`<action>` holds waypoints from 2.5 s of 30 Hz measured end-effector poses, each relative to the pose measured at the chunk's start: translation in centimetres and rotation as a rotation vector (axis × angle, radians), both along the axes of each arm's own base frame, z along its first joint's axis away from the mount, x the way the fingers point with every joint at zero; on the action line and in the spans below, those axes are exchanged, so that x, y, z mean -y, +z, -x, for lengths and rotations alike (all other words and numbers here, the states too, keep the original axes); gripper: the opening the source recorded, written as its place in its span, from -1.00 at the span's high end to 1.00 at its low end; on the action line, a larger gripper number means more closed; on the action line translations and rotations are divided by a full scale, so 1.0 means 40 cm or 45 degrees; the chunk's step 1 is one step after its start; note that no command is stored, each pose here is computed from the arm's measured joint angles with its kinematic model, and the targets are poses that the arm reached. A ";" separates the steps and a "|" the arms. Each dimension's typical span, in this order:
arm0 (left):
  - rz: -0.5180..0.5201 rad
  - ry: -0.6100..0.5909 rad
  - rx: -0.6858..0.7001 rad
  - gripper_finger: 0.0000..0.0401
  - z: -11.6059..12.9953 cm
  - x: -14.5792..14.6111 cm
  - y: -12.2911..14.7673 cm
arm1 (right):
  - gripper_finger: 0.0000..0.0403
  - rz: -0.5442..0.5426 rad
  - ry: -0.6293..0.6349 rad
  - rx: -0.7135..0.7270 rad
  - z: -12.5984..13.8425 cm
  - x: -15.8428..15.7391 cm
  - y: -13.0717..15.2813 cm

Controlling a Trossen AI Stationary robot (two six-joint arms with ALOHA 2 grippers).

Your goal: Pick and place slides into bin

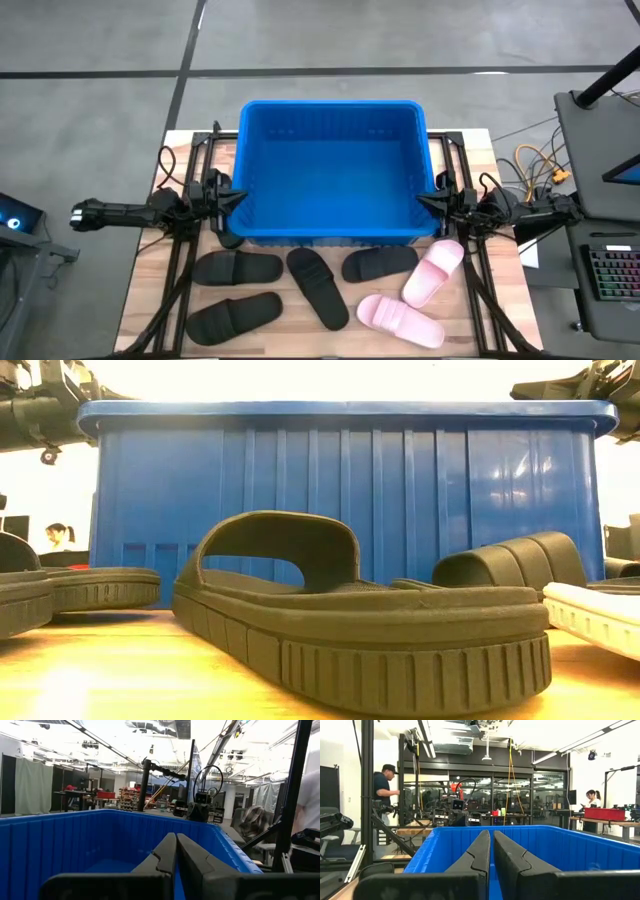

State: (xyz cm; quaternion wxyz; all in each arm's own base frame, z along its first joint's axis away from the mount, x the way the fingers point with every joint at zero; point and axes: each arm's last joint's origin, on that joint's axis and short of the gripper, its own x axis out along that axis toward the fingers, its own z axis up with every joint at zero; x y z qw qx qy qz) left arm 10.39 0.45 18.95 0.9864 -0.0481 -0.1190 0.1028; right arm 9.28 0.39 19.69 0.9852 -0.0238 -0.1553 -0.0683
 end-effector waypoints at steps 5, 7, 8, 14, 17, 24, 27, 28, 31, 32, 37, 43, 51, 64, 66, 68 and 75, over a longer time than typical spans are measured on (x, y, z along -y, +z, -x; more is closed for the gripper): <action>0.000 0.000 0.000 1.00 0.000 0.000 0.000 | 0.94 0.000 0.000 0.000 0.000 0.000 0.000; 0.000 0.000 0.000 1.00 0.000 0.000 0.000 | 0.94 0.000 0.000 0.000 0.000 0.000 0.000; 0.000 0.000 0.000 1.00 0.000 0.000 0.000 | 0.94 0.000 0.000 0.000 0.000 0.000 0.000; 0.000 0.000 0.000 1.00 0.000 0.000 0.000 | 0.94 0.000 0.000 0.000 0.000 0.000 0.000; 0.000 0.000 0.000 1.00 0.000 0.000 0.000 | 0.94 0.000 0.000 0.000 0.000 0.000 0.000; 0.000 0.000 0.000 1.00 0.000 0.000 0.000 | 0.94 0.000 0.000 0.000 0.000 0.000 0.000; 0.000 0.000 0.000 1.00 0.000 0.000 0.000 | 0.94 0.000 0.000 0.000 0.000 0.000 0.000; 0.000 0.000 0.000 1.00 0.000 0.000 0.000 | 0.94 0.000 0.000 0.000 0.000 0.000 0.000; 0.000 0.000 0.000 1.00 0.000 0.000 0.000 | 0.94 0.000 0.000 0.000 0.000 0.000 0.000; 0.000 0.000 0.000 1.00 0.000 0.000 0.000 | 0.94 0.000 0.000 0.000 0.000 0.000 0.000; 0.000 0.000 0.000 1.00 0.000 0.000 0.000 | 0.94 0.000 0.000 0.000 0.000 0.000 0.000; 0.000 0.000 0.000 1.00 0.000 0.000 0.000 | 0.94 0.000 0.000 0.000 0.000 0.000 0.000; 0.000 0.000 0.000 1.00 0.000 0.000 0.000 | 0.94 0.000 0.000 -0.001 0.000 0.000 0.000; -0.082 0.043 -0.009 1.00 0.001 -0.001 0.002 | 0.94 -0.084 0.027 0.097 0.005 0.001 0.014; -0.050 0.036 0.013 1.00 0.001 -0.001 0.005 | 0.94 -0.166 0.058 0.149 0.008 0.001 0.021; -0.014 0.029 0.062 1.00 0.003 -0.001 0.012 | 0.94 -0.267 0.099 0.203 0.011 0.001 0.028; 0.028 0.036 0.309 1.00 0.020 -0.003 0.054 | 0.94 -0.564 0.086 0.582 0.047 0.015 0.078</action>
